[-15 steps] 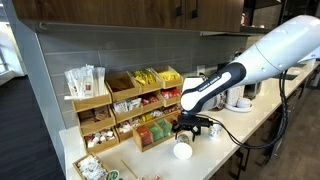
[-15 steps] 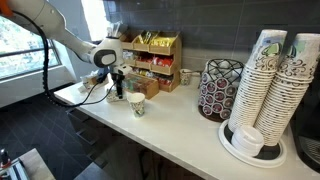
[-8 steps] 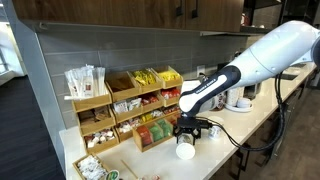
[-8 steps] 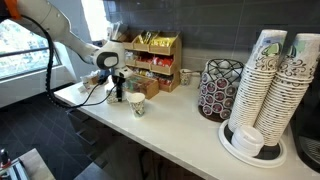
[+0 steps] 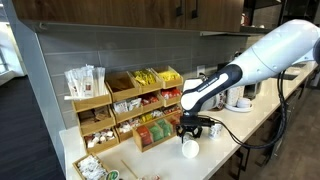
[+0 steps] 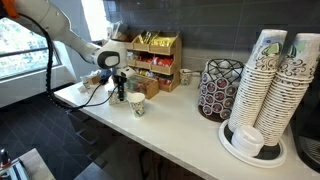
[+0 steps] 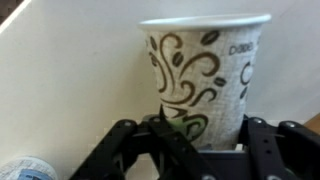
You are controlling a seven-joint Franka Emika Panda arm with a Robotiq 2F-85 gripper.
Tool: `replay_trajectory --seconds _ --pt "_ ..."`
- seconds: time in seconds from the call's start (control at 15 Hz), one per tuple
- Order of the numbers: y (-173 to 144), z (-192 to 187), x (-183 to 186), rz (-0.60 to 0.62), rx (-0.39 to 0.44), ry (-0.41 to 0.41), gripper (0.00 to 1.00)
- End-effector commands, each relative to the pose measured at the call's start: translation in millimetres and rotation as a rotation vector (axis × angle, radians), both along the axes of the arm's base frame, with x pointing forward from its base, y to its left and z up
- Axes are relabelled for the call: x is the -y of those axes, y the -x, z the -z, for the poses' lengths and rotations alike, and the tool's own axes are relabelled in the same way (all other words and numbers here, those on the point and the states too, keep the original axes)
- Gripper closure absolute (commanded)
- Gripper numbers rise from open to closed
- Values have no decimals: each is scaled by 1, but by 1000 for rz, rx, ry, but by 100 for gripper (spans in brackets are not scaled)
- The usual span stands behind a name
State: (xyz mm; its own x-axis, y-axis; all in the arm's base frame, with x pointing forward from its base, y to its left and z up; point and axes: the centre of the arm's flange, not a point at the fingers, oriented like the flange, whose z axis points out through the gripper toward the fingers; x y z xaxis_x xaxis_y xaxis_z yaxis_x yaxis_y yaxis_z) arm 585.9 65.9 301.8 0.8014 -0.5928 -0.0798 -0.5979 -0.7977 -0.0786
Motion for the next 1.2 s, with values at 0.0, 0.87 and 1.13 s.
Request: replay_trajectory --seconds 0.0,0.87,1.13 --pt "15 -3 8 -89 48 -17 73" --pt "57 -16 21 -575 386 -98 78" --pt "68 -19 27 -677 463 -148 78"
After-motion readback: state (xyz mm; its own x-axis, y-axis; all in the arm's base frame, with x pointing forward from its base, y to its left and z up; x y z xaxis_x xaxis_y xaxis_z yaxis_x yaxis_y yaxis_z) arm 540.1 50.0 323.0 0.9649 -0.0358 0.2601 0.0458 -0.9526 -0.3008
